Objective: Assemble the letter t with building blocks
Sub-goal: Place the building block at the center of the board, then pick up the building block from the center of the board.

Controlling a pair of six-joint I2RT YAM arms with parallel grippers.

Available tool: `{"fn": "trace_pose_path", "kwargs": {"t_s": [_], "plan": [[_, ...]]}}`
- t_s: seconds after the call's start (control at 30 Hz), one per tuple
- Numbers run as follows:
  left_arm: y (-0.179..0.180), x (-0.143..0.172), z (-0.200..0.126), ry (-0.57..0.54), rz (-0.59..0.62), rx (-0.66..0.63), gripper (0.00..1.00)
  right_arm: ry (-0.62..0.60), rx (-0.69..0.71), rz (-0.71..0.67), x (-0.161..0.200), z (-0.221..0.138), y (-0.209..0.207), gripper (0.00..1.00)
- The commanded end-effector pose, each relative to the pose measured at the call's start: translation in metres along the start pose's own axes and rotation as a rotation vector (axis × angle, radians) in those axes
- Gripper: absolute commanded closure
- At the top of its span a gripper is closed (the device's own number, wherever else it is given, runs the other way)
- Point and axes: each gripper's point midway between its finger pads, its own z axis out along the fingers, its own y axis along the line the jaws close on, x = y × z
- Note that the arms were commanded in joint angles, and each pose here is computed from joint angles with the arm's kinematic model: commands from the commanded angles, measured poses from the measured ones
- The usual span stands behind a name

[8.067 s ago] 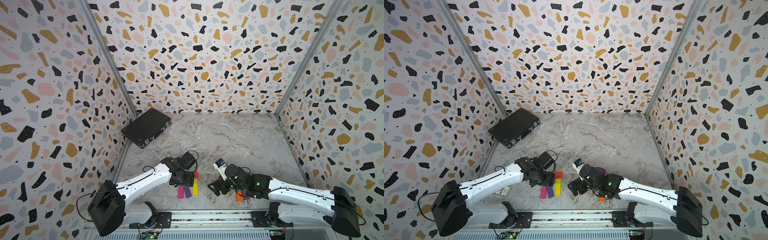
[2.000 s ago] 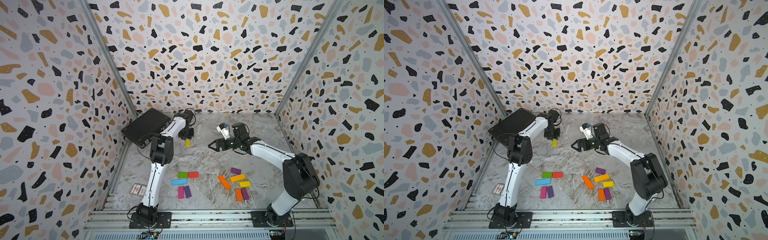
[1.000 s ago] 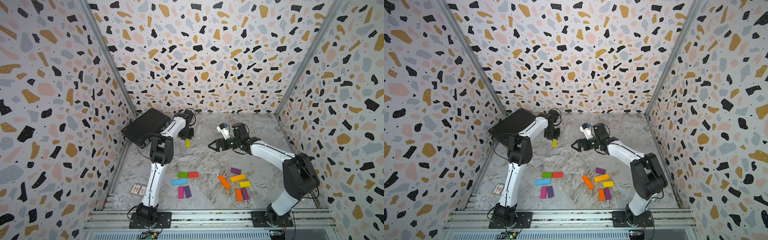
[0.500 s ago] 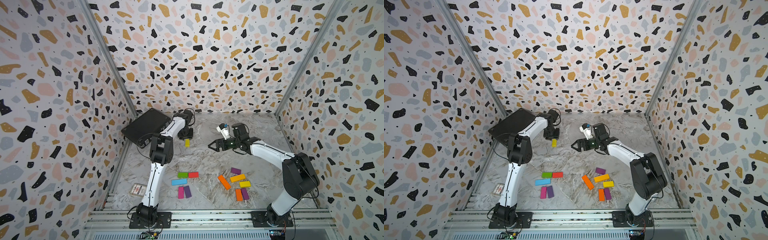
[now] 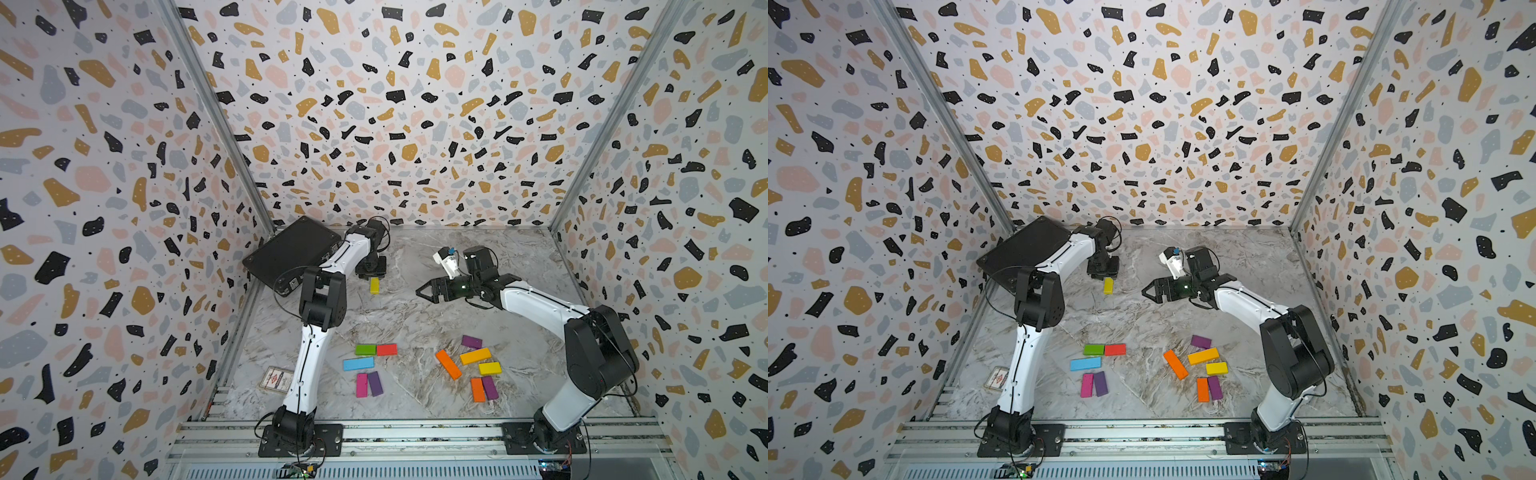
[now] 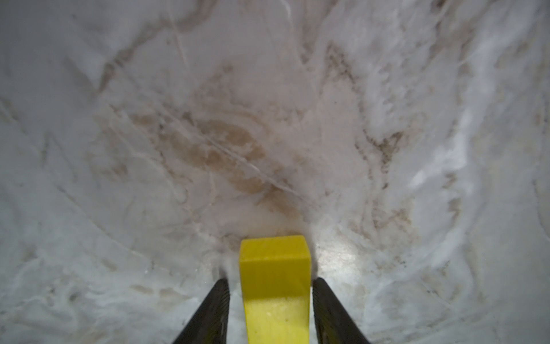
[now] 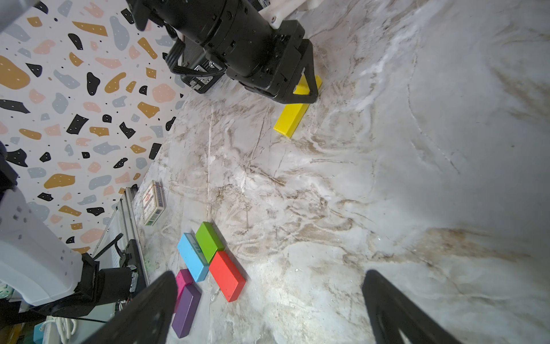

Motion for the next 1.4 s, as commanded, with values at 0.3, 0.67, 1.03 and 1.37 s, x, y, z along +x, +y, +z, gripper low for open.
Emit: {"fn": "trace_pose_path", "kwargs": {"t_s": [0.3, 0.67, 1.03, 1.37], "plan": [[-0.002, 0.008, -0.052, -0.041, 0.029, 0.037, 0.52, -0.031, -0.008, 0.0, 0.0, -0.015, 0.011, 0.01], [0.006, 0.085, -0.115, -0.044, 0.092, 0.016, 0.52, -0.031, 0.03, -0.026, 0.025, -0.041, 0.036, 0.02], [0.008, 0.195, -0.137, -0.011, 0.118, 0.063, 0.49, -0.01, 0.005, -0.053, 0.074, -0.044, 0.086, 0.02], [-0.001, 0.251, -0.095, 0.041, 0.098, 0.03, 0.46, 0.008, 0.002, -0.048, 0.114, -0.049, 0.102, 0.03]]}}
